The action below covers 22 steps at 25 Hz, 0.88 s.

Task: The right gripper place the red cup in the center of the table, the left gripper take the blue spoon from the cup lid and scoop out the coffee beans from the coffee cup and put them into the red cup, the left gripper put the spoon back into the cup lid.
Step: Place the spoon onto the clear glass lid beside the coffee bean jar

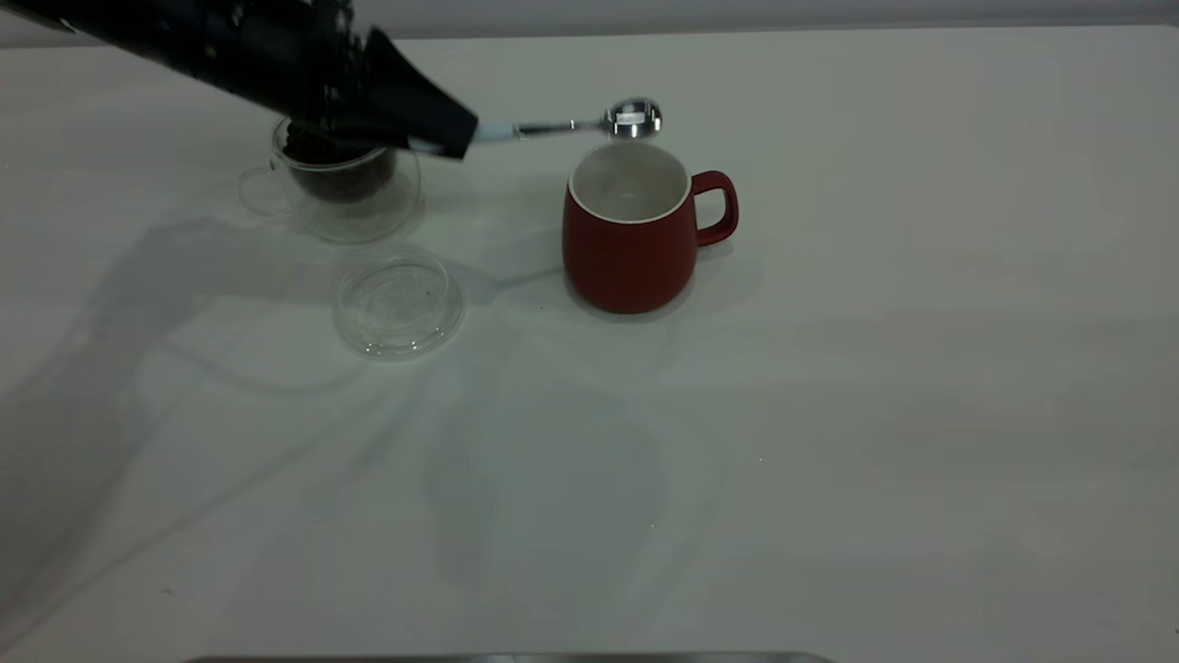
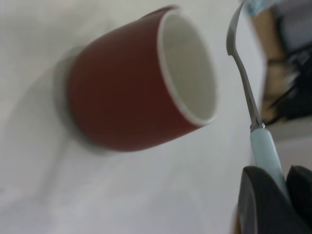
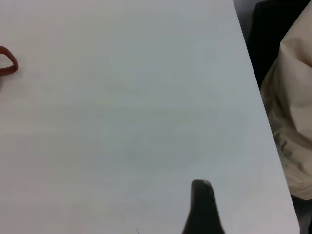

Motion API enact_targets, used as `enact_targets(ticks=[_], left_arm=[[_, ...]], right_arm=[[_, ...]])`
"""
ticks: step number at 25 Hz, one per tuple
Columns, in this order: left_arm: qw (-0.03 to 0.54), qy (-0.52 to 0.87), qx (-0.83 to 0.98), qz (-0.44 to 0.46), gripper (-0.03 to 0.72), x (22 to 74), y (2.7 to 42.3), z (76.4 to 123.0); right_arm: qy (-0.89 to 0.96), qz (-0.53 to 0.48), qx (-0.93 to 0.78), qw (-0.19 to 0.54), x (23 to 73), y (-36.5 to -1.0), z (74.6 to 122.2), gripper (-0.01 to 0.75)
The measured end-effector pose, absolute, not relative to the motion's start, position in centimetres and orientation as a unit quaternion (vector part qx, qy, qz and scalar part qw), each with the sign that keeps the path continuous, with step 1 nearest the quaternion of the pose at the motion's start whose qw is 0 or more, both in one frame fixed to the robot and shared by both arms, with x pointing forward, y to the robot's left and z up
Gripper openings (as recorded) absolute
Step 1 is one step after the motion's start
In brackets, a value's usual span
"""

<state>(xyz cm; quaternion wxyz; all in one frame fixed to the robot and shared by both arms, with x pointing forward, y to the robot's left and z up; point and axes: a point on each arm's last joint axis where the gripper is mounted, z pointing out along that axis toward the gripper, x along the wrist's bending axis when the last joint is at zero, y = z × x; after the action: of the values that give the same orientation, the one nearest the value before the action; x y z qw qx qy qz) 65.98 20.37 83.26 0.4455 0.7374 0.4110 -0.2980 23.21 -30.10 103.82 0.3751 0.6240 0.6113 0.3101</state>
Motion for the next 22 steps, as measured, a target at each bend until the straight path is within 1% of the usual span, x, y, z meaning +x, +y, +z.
enact_targets(ticks=[3, 7, 10, 12, 17, 19, 21, 22], left_arm=[[0.453, 0.464, 0.699, -0.302, 0.123, 66.7, 22.1, 85.4], [0.441, 0.541, 0.648, -0.305, 0.123, 67.2, 25.6, 88.9], [0.432, 0.585, 0.622, -0.291, 0.123, 67.0, 28.3, 92.7], [0.424, 0.597, 0.624, -0.273, 0.123, 66.5, 29.4, 95.2], [0.432, 0.577, 0.663, -0.203, 0.123, 64.5, 30.0, 102.1], [0.439, 0.57, 0.669, -0.187, 0.123, 63.4, 29.8, 104.0], [0.436, 0.568, 0.674, -0.182, 0.123, 62.0, 29.6, 104.8], [0.429, 0.569, 0.677, -0.187, 0.123, 61.2, 29.5, 104.4]], right_arm=[[0.611, 0.31, 0.624, 0.375, 23.2, -30.1, 103.8, 0.59], [0.611, 0.31, 0.624, 0.375, 23.2, -30.1, 103.8, 0.59], [0.611, 0.31, 0.624, 0.375, 23.2, -30.1, 103.8, 0.59], [0.611, 0.31, 0.624, 0.375, 23.2, -30.1, 103.8, 0.59], [0.611, 0.31, 0.624, 0.375, 23.2, -30.1, 103.8, 0.59], [0.611, 0.31, 0.624, 0.375, 23.2, -30.1, 103.8, 0.59], [0.611, 0.31, 0.624, 0.375, 23.2, -30.1, 103.8, 0.59], [0.611, 0.31, 0.624, 0.375, 23.2, -30.1, 103.8, 0.59]])
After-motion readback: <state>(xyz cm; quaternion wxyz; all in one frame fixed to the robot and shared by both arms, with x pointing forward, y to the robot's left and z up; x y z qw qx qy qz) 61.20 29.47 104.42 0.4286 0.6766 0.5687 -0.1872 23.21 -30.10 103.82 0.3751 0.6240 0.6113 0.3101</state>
